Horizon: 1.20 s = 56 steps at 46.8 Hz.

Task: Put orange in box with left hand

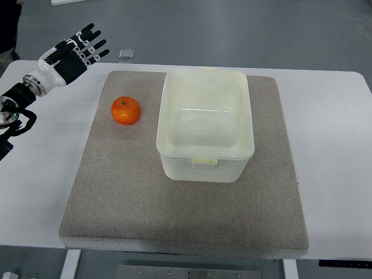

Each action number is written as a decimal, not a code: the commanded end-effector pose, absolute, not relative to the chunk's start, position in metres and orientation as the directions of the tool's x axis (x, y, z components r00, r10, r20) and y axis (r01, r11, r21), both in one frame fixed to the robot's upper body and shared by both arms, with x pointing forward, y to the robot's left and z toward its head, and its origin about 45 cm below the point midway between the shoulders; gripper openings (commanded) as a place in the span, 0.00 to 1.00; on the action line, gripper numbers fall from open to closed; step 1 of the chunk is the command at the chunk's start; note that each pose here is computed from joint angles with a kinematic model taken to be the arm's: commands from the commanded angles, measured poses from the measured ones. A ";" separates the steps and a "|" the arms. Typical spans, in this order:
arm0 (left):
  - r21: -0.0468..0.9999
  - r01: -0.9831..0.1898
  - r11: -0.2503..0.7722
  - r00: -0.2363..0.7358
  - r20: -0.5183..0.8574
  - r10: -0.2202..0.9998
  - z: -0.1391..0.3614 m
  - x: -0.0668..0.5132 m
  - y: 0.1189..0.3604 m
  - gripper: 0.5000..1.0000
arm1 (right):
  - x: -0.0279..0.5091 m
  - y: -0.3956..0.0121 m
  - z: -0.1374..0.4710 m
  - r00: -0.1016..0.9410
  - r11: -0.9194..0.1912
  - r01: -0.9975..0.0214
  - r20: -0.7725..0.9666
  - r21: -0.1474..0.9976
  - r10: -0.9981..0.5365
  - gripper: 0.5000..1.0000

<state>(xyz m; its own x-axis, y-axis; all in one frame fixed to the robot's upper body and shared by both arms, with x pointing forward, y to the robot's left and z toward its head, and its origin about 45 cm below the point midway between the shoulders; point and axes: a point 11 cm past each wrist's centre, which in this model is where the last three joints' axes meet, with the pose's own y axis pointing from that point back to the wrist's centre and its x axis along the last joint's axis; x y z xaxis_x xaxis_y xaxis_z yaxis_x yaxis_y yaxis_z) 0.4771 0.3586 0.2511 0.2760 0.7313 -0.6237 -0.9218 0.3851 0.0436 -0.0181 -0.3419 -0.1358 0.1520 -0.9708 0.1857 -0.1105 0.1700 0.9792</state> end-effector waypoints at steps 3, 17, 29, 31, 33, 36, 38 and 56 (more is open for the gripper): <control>0.048 -0.921 0.386 0.277 -0.618 0.736 0.251 0.477 0.359 0.98 | -0.018 -0.342 -0.136 0.152 0.170 -0.110 0.186 0.979 -0.971 0.86; 0.057 -0.918 0.391 0.279 -0.609 0.743 0.249 0.477 0.358 0.98 | -0.018 -0.342 -0.136 0.152 0.170 -0.110 0.186 0.979 -0.971 0.86; 0.074 -0.913 0.400 0.289 -0.573 0.767 0.247 0.476 0.356 0.98 | -0.017 -0.342 -0.136 0.152 0.170 -0.112 0.186 0.979 -0.971 0.86; 0.088 -0.907 0.411 0.302 -0.545 0.782 0.247 0.477 0.354 0.98 | -0.018 -0.342 -0.136 0.152 0.170 -0.110 0.186 0.979 -0.971 0.86; 0.114 -0.897 0.426 0.319 -0.499 0.806 0.246 0.477 0.352 0.98 | -0.017 -0.342 -0.136 0.152 0.170 -0.112 0.186 0.979 -0.971 0.86; 0.157 -0.881 0.447 0.352 -0.415 0.839 0.245 0.477 0.349 0.98 | -0.018 -0.342 -0.136 0.152 0.170 -0.110 0.186 0.979 -0.971 0.86; 0.171 -0.875 0.453 0.374 -0.356 0.857 0.249 0.479 0.349 0.98 | -0.018 -0.342 -0.136 0.152 0.170 -0.110 0.186 0.979 -0.971 0.86; 0.309 -0.777 0.549 0.615 0.184 0.767 0.279 0.466 0.339 0.99 | -0.018 -0.342 -0.136 0.152 0.170 -0.110 0.186 0.979 -0.971 0.86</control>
<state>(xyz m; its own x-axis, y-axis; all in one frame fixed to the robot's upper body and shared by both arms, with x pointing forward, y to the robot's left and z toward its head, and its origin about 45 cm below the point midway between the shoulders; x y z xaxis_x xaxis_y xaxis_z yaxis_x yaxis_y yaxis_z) 0.4709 0.3437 0.2743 0.5672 0.8199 0.0776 -0.8023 0.5287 0.2771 -0.0183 -0.3419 -0.1358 0.1520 -0.9708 0.1856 -0.1100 0.1700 0.9793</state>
